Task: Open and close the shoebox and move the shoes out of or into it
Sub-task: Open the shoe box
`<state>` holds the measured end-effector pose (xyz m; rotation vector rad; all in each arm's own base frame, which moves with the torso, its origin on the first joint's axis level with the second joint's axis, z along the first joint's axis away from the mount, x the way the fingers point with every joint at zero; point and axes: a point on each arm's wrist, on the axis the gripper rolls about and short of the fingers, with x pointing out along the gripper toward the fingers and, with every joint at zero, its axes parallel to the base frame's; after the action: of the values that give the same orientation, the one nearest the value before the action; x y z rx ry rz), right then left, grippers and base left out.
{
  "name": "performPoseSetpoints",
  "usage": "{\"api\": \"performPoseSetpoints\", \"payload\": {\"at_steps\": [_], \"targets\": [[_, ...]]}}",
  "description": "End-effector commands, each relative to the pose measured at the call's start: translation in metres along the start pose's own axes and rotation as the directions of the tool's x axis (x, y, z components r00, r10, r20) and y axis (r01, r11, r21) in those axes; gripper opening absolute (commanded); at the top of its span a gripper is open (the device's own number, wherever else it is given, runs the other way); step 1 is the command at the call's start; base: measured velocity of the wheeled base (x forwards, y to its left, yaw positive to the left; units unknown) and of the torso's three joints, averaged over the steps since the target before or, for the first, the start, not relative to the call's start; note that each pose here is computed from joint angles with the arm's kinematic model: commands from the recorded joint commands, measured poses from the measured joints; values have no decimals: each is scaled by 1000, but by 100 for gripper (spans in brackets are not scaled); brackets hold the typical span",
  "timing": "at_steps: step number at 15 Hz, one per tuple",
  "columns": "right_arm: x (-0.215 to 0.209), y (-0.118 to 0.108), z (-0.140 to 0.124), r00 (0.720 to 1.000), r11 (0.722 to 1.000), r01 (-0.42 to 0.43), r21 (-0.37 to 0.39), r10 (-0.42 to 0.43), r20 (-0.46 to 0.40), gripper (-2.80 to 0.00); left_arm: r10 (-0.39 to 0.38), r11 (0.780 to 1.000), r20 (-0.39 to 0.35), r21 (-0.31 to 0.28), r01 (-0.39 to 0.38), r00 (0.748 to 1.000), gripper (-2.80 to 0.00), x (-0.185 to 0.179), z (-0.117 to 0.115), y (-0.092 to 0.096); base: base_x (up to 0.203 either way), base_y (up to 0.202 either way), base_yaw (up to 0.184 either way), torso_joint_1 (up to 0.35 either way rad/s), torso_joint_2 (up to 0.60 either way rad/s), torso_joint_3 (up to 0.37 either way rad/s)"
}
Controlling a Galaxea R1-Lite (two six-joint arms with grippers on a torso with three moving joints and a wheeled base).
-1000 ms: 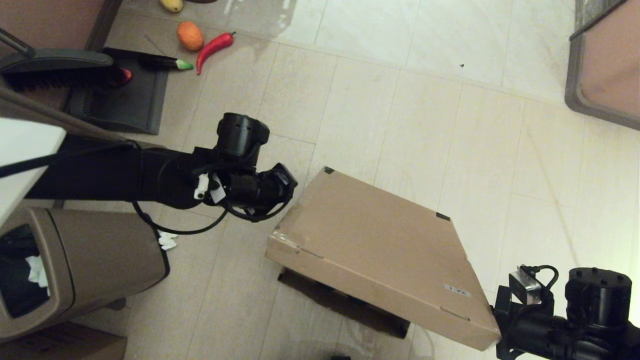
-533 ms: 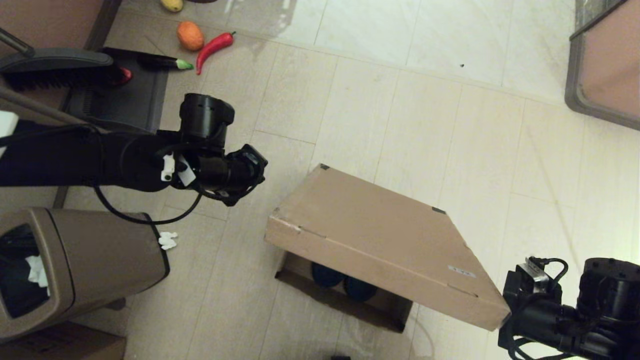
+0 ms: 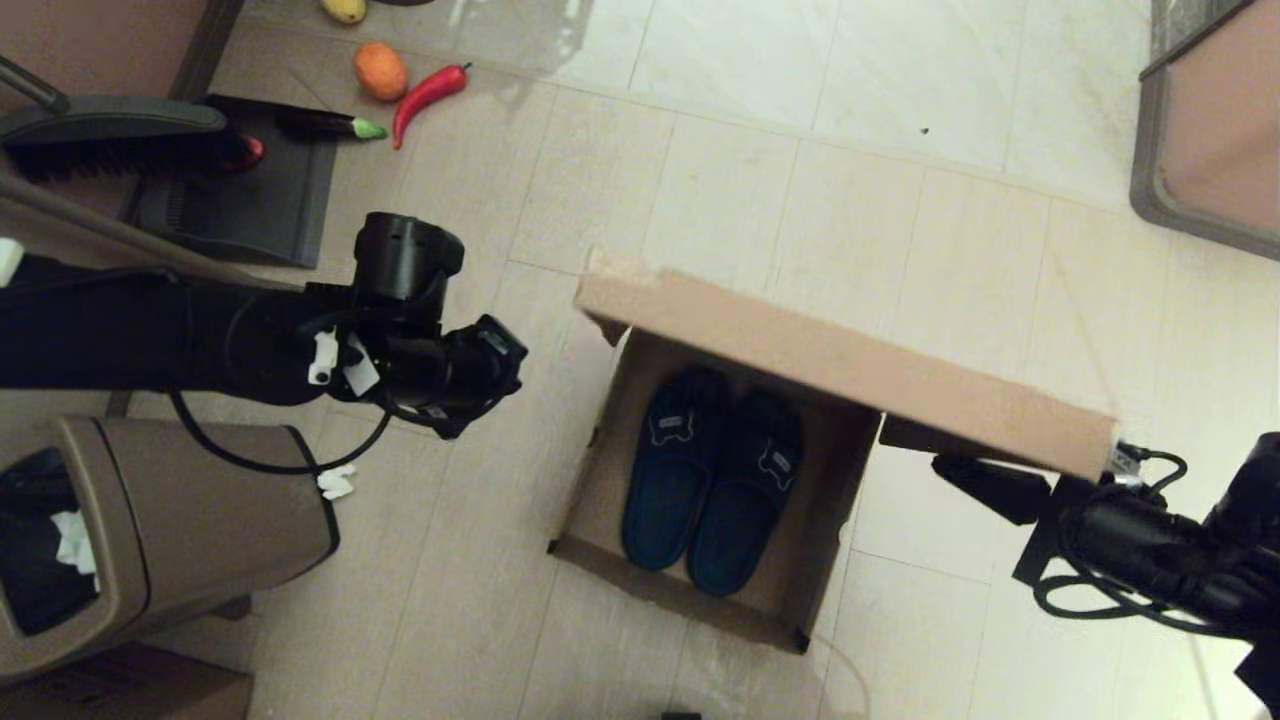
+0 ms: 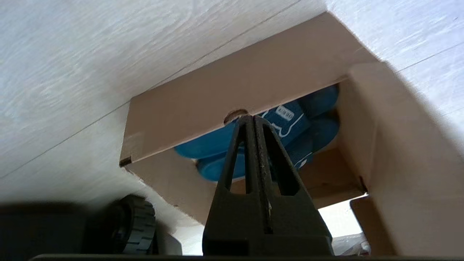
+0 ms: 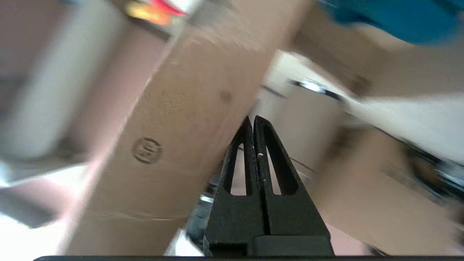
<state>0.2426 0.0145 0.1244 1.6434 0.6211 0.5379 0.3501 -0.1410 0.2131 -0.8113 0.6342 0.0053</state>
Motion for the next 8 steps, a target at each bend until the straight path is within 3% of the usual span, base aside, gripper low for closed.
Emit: {"api": "performPoseSetpoints", "payload": {"at_steps": [1,4,5,7,8], "targets": [[5,23,14,997,996,-81,-22,81,11,-280,2,1000,-8,-1,-2,1000,-280,0,-3,0,0,0,0,0,0,0],[23,44,42,992,992,-119,-43,120,26,-280,-2,1000,-21,19,2,1000,-280,-1,-9,-3,0,0,0,0,0,0],[27,47,47,992,989,-123,-81,126,31,-280,4,999,-44,41,-2,999,-280,-3,-17,-6,0,0,0,0,0,0],[27,47,48,992,972,-114,-207,123,34,-280,46,986,-113,162,-27,993,-280,-9,-48,-11,0,0,0,0,0,0],[24,48,44,992,955,-104,-276,119,36,-280,69,969,-145,246,-32,987,-280,-12,-70,-13,0,0,0,0,0,0]]}}
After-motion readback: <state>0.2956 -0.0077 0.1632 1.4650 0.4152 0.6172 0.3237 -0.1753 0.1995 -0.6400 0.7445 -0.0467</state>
